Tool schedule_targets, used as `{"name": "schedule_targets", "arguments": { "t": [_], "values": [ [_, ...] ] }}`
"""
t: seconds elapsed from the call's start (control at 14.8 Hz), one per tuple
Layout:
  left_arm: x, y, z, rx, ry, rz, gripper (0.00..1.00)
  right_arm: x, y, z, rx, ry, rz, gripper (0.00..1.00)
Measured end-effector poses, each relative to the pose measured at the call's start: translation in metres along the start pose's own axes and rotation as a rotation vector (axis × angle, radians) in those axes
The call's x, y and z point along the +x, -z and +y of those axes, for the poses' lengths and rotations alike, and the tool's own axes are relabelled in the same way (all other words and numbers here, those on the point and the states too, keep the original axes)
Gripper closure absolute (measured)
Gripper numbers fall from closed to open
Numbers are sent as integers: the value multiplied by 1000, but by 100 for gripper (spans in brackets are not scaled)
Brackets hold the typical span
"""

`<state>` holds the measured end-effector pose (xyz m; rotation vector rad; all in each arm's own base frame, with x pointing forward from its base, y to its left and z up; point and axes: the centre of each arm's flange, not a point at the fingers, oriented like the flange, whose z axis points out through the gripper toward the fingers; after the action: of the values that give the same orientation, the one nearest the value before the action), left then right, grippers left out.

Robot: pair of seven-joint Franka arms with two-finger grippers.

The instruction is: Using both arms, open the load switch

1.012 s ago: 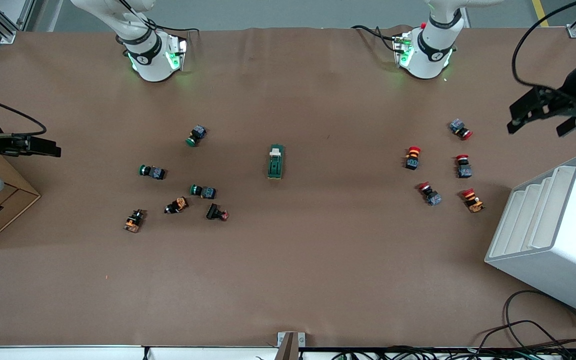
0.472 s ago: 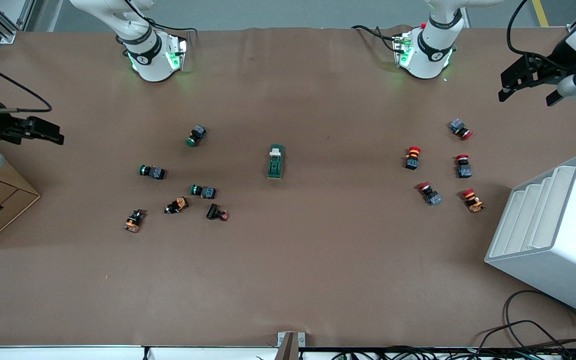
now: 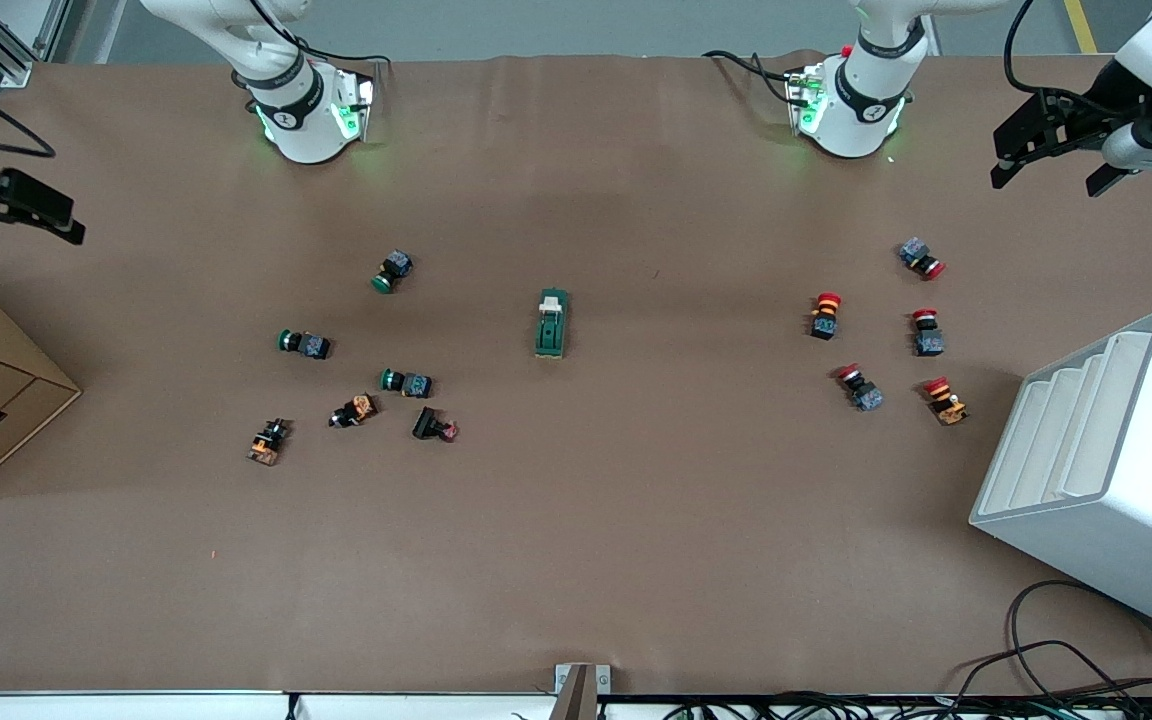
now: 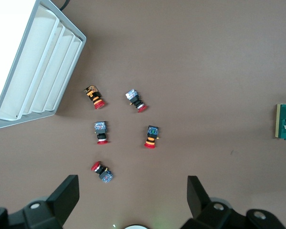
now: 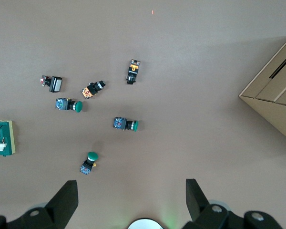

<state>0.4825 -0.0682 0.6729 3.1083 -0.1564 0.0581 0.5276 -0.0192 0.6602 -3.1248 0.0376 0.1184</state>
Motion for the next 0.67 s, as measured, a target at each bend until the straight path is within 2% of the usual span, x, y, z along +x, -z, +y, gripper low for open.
{"name": "schedule_targets", "arguments": {
  "t": [0.67],
  "values": [
    [2,0,-6,22,8,9,0,-24,21,-17,-4,41,12,0]
  ]
}}
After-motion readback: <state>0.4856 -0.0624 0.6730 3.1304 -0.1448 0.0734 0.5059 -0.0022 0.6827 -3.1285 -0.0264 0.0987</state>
